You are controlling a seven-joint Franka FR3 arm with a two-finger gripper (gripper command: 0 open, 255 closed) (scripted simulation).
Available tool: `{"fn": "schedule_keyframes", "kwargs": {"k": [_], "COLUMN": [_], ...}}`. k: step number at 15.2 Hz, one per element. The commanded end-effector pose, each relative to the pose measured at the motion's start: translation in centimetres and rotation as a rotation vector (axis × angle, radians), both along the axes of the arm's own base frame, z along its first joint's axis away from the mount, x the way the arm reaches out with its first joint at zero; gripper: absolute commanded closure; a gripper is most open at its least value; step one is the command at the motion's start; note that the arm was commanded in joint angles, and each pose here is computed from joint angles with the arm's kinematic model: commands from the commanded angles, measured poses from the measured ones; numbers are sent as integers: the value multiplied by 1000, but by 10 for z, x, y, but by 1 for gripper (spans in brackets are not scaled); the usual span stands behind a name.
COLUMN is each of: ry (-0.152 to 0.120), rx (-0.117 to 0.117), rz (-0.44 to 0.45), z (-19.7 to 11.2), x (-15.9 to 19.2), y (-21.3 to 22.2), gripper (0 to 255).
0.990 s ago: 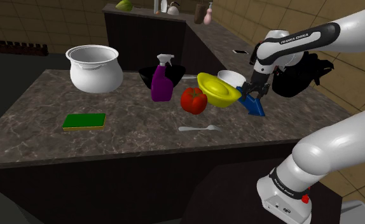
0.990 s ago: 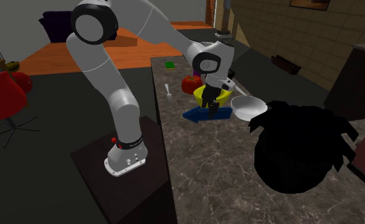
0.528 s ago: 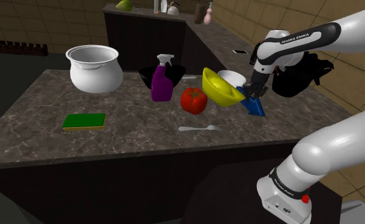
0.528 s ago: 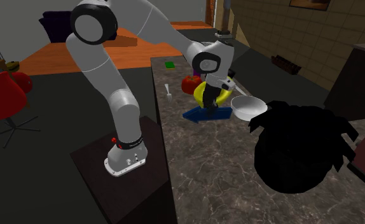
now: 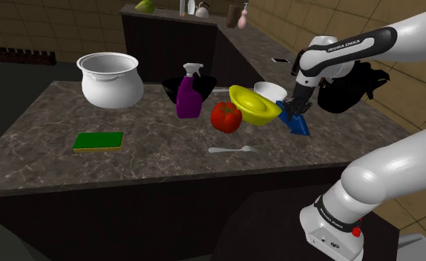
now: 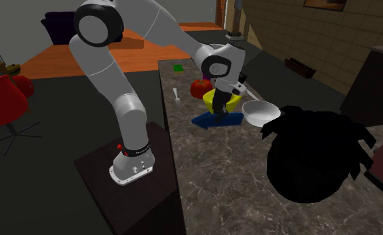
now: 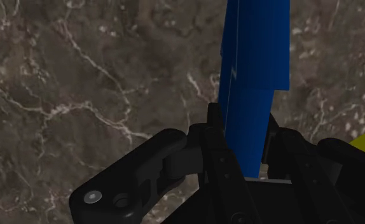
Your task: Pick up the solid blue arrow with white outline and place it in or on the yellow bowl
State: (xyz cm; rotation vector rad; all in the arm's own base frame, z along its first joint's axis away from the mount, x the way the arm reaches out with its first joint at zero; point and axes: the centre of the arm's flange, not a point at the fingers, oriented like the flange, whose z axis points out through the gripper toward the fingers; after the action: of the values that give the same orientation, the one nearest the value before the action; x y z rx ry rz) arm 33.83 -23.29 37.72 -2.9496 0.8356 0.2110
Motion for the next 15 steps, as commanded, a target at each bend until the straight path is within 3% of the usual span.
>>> {"fn": "schedule_keyframes", "kwargs": {"k": [1, 15], "ry": [5, 5], "rx": [3, 3], "rz": [1, 1], "z": [4, 78], "x": [1, 1], "y": [1, 1], "gripper": [255, 255]}}
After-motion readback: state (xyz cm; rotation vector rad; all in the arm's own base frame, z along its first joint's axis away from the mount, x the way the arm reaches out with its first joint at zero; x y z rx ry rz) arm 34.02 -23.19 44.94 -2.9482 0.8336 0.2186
